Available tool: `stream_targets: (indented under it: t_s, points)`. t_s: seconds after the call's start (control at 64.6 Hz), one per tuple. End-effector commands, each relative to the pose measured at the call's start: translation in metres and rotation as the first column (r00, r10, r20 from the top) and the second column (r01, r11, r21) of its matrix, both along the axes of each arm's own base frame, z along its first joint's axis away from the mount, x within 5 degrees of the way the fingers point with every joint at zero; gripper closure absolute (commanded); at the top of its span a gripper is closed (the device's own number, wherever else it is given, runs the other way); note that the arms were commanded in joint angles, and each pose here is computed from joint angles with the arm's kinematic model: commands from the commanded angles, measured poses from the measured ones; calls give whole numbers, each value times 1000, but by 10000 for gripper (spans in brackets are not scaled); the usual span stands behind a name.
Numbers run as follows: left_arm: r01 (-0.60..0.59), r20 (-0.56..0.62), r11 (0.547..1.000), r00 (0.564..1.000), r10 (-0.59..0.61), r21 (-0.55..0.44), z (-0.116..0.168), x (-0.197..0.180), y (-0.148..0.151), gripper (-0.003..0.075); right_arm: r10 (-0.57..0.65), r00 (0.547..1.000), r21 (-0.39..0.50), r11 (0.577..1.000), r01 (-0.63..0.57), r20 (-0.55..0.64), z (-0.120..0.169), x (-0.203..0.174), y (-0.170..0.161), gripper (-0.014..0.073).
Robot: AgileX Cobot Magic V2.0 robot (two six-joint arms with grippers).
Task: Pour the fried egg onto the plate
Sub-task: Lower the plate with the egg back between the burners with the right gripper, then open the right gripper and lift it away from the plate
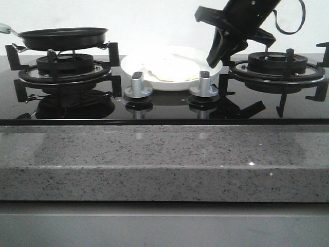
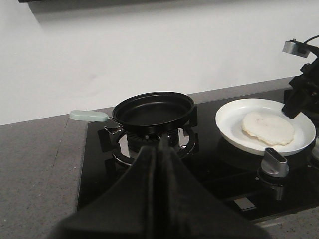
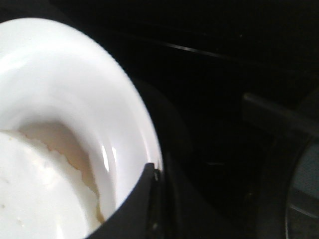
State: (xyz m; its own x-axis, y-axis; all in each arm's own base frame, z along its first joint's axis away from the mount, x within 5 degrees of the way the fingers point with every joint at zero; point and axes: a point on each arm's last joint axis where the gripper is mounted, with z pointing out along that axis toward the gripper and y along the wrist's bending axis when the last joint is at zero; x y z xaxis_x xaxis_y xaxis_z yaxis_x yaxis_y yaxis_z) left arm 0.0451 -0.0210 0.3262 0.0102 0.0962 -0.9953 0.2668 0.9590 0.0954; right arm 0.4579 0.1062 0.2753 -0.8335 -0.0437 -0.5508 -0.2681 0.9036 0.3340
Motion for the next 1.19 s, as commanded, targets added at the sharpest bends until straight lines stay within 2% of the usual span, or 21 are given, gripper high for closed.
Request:
stream_targets:
  t_s: [0.0,0.186,0.558,0.65,0.759,0.821,0.898,1.069,1.177]
  points:
    - [-20,78,999,997,23,-41,14,0,2,739,-2,995,-3,1000,3,104,40,-8,-4,652]
    - [-20,78,999,997,23,-41,14,0,2,739,13,996,-43,999,-9,87,37,-9,-6,609]
    - [-20,78,999,997,23,-41,14,0,2,739,28,997,-71,997,-22,76,42,-11,-9,247]
    - [-20,78,999,997,23,-41,14,0,2,739,46,996,-97,995,-38,75,53,-13,-12,214]
    - [-20,78,999,997,23,-41,14,0,2,739,71,996,-109,992,-63,63,70,-17,-14,215]
    - [-20,78,999,997,23,-41,14,0,2,739,89,995,-114,990,-83,48,78,-21,-14,245]
    - [-20,78,999,997,23,-41,14,0,2,739,102,994,-117,988,-98,34,83,-24,-14,319]
    - [-20,78,999,997,23,-41,14,0,2,739,116,993,-122,986,-115,4,84,-27,-14,550]
    - [-20,78,999,997,23,-41,14,0,2,739,126,992,-125,984,-127,-23,83,-29,-14,638]
